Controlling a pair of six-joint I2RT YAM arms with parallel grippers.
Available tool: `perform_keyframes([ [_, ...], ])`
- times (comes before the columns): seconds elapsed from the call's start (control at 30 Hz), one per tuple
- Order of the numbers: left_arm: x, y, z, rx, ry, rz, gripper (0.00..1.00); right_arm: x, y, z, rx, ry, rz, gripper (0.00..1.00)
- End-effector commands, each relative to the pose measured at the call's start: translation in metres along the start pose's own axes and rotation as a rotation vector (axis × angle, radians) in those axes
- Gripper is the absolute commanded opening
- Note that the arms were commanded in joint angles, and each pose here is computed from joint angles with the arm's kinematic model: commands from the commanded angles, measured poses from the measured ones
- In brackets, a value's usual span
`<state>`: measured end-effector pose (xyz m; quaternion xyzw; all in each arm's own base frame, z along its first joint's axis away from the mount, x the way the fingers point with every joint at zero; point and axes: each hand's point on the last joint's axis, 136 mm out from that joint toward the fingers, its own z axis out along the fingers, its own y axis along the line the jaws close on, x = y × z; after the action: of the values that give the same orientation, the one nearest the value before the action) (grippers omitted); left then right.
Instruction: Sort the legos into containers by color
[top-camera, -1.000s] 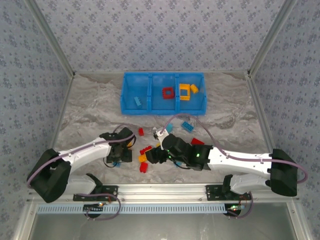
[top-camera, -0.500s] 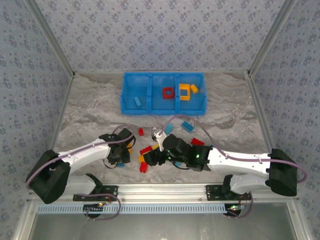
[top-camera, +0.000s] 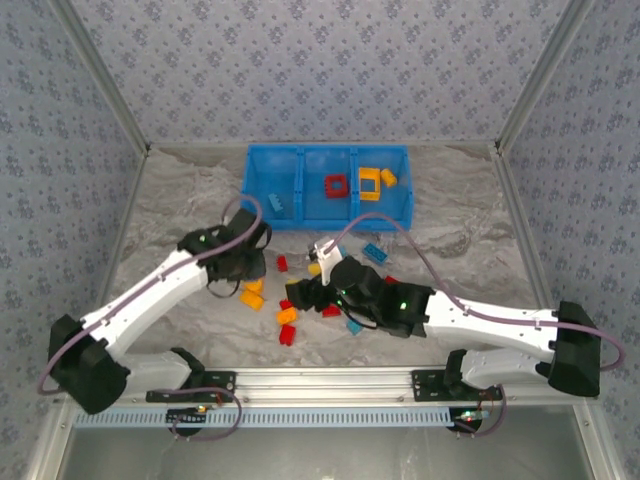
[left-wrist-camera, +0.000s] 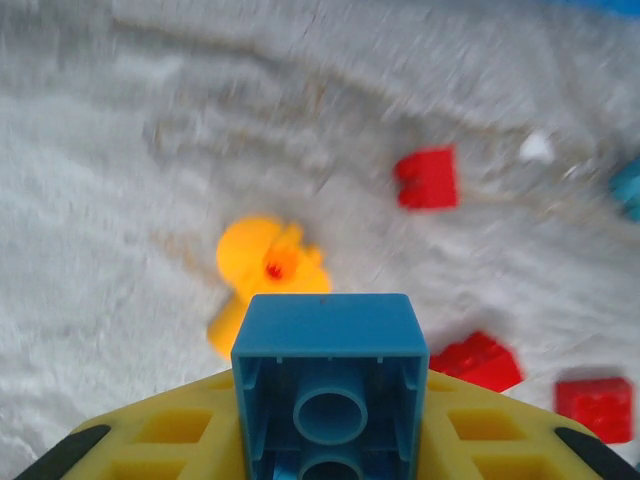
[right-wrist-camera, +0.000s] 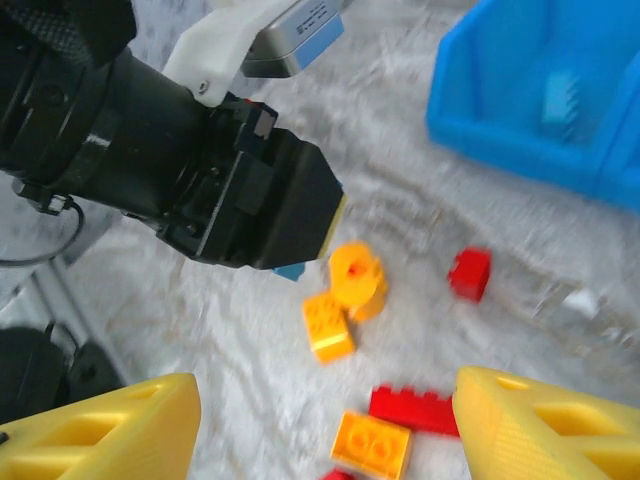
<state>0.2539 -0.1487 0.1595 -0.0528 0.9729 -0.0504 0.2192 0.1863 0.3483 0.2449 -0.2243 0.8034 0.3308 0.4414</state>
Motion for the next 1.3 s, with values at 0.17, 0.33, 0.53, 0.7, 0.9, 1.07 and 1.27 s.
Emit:
perform_keyframes([
  [0.17,-0.098,-0.016,0.05,-0.078,0.016,0.064,0.37,-0.06,-0.045,0.013,0.194,-0.137,-0.047,0.7],
  [0.33,-0.139,-0.025,0.099,-0.096,0.05,0.059,0.37,-0.079,-0.053,0.029,0.212,-0.195,-0.081,0.7],
  [0.53,-0.164,-0.025,0.139,-0.153,0.073,0.047,0.36,-0.081,-0.053,0.036,0.21,-0.188,-0.064,0.7],
  [0.7,-0.168,-0.019,0.164,-0.202,0.099,0.039,0.36,-0.069,-0.059,0.034,0.224,-0.164,-0.036,0.7],
  [0.9,-0.161,-0.017,0.172,-0.205,0.116,0.017,0.49,-0.06,-0.064,0.03,0.24,-0.142,-0.035,0.71],
  [1.07,-0.168,-0.024,0.15,-0.159,0.075,-0.002,0.66,-0.052,-0.072,0.025,0.271,-0.121,-0.036,0.71],
  [1.27,-0.187,-0.04,0.091,-0.085,-0.034,-0.024,0.66,-0.041,-0.091,0.006,0.353,-0.097,-0.034,0.7],
])
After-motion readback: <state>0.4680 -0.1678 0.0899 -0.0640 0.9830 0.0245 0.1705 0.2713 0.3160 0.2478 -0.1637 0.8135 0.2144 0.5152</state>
